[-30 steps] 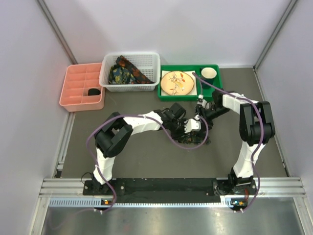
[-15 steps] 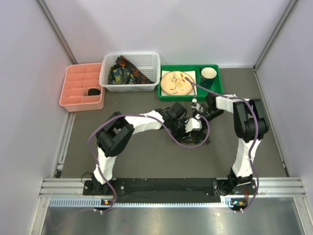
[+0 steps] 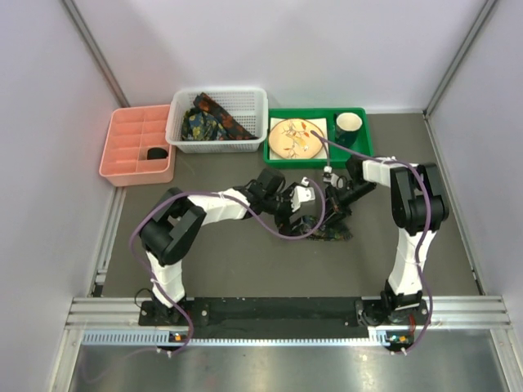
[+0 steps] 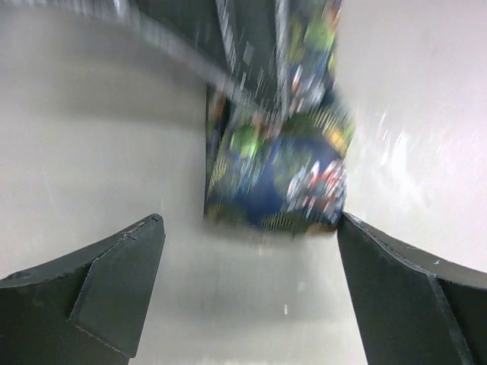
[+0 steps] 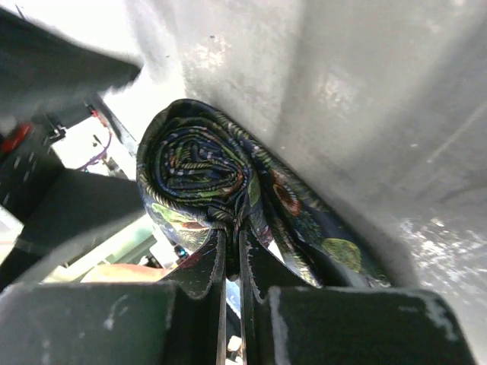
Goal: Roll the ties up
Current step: Roll the tie at the center of the board.
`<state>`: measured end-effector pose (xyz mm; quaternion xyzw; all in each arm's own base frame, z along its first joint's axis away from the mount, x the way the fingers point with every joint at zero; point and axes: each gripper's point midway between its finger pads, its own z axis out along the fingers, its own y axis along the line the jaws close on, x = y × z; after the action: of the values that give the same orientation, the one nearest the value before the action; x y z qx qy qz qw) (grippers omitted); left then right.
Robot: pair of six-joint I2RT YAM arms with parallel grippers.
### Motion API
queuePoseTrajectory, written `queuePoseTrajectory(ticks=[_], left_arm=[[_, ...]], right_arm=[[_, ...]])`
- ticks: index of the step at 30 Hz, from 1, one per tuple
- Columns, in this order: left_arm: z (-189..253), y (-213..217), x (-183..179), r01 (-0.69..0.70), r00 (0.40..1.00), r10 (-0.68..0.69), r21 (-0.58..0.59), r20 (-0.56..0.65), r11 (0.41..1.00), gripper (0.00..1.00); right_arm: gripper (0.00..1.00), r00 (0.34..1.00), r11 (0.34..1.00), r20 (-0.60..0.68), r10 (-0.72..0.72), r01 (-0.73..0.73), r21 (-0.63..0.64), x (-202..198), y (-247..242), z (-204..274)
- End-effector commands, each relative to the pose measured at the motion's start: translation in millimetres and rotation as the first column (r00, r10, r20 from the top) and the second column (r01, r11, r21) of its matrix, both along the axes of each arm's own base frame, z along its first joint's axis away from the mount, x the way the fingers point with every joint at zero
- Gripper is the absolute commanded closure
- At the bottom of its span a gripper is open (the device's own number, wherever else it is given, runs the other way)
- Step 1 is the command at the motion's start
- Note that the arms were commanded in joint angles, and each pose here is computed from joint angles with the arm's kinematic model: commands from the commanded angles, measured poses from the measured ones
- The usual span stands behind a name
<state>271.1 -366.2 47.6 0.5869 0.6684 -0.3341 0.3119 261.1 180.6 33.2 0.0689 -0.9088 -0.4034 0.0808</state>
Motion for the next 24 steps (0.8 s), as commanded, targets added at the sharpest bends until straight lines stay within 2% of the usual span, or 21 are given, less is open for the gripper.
queuePoseTrajectory(ticks=[1,3,8,11,12,13,14,16,17,18,19,21,24], left_arm=[[18.8,-34.2,3.8,0.067,0.997,-0.058,-0.161,0.058,0.985,0.01],[20.9,-41.3,4.9,0.081,0.996,-0.071,-0.193,0.055,0.978,0.01],[0.3,-54.8,0.8,0.083,0.997,-0.082,-0.186,0.009,0.979,0.03],[-11.1,-57.5,-0.5,0.084,0.996,-0.088,-0.163,-0.017,0.983,0.21],[-9.9,-59.0,0.3,0.089,0.995,-0.094,-0.162,-0.018,0.983,0.39],[-12.8,-57.8,0.2,0.087,0.996,-0.091,-0.145,-0.023,0.986,0.46],[-17.0,-53.9,-3.2,0.097,0.995,-0.100,-0.115,-0.027,0.989,0.53],[-19.7,-49.5,-3.9,0.091,0.996,-0.091,-0.060,0.008,0.994,0.58],[-26.3,-41.8,-8.6,0.114,0.993,-0.114,0.005,0.023,0.993,0.60],[-28.2,-37.6,-15.6,0.125,0.992,-0.126,0.050,0.022,0.991,0.63],[-33.3,-30.9,-9.3,0.089,0.994,-0.096,0.109,0.057,0.990,0.64],[-43.7,-16.5,-18.0,0.100,0.993,-0.113,0.215,0.046,0.971,0.67],[-56.9,1.1,-20.3,0.080,0.993,-0.105,0.341,0.055,0.937,0.68]], right_arm=[[1.00,0.979,0.967,0.189,0.072,-0.022,-0.253,31.0,-35.0,-43.8],[1.00,0.979,0.963,0.192,0.065,-0.011,-0.269,32.1,-35.9,-44.4],[1.00,0.983,0.952,0.173,0.055,0.000,-0.306,30.4,-37.7,-44.4],[1.00,0.984,0.949,0.168,0.059,-0.003,-0.316,29.5,-39.5,-43.4],[1.00,0.984,0.950,0.169,0.063,-0.007,-0.313,28.9,-39.3,-42.7],[1.00,0.983,0.952,0.174,0.063,-0.007,-0.307,30.4,-38.8,-41.9],[1.00,0.982,0.956,0.174,0.066,-0.012,-0.293,30.5,-36.1,-40.2],[1.00,0.984,0.966,0.168,0.053,-0.008,-0.260,32.5,-30.0,-33.6],[0.95,0.986,0.970,0.159,0.050,-0.010,-0.243,32.6,-27.7,-28.8],[0.79,0.991,0.976,0.132,0.040,-0.011,-0.217,31.1,-25.7,-19.1],[0.72,0.992,0.978,0.122,0.014,0.012,-0.206,33.2,-29.1,-13.3],[0.65,0.993,0.986,0.111,-0.033,0.050,-0.159,38.9,-32.3,2.4],[0.61,0.994,0.992,0.023,-0.107,0.108,-0.063,33.0,-36.1,25.0]])
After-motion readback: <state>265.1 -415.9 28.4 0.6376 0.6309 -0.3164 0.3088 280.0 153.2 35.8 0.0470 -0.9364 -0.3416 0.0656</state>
